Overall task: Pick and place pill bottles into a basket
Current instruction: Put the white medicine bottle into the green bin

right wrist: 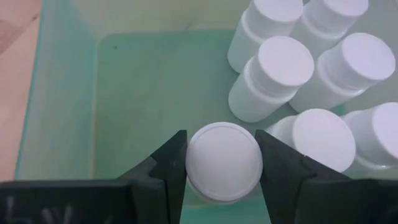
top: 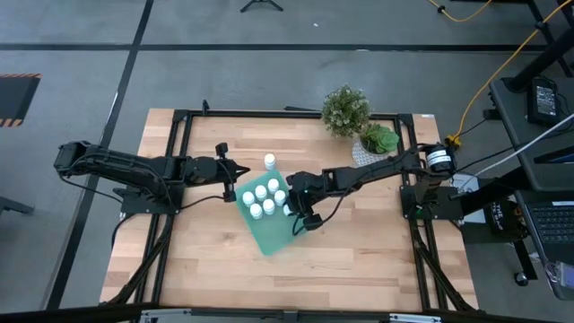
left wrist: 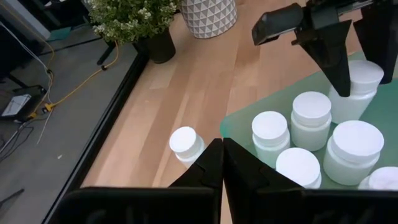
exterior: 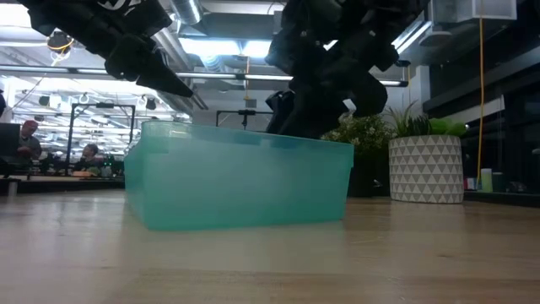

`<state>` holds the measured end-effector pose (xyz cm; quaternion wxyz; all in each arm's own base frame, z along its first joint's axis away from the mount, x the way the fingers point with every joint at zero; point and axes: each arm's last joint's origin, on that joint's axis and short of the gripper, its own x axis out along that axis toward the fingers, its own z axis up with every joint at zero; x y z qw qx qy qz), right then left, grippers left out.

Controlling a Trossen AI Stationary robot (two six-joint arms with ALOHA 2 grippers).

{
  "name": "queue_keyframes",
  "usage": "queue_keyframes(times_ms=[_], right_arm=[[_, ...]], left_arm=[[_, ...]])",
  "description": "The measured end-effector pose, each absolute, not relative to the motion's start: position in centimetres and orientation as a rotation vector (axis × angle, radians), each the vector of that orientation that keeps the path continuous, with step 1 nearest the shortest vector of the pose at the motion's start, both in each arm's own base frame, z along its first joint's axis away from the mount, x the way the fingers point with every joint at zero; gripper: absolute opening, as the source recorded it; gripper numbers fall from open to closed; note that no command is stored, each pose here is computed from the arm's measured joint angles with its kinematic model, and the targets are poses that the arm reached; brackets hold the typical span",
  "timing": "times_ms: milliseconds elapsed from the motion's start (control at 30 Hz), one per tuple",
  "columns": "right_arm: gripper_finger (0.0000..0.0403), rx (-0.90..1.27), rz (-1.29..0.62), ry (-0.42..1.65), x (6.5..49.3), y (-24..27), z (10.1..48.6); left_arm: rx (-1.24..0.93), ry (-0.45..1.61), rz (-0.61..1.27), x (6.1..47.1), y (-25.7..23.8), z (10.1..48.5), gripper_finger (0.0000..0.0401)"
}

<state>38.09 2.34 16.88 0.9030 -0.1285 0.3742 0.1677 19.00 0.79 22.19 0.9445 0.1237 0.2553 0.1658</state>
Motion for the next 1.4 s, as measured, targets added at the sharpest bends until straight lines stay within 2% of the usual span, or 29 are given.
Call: queue_keyframes(times_ms=[767, 1400], right_arm=[[0.0152, -0.227, 0.356, 0.78, 38.06, 1.91, 16.8], [0.0169, -0.223, 0.362, 0.795, 38.16, 1.92, 16.24]], left_arm=[[0.252, 0.52, 0.338, 19.0, 0.8, 22.19, 0.0004], [0.252, 0.521, 0.338, 19.0, 0.79, 22.18, 0.0007]])
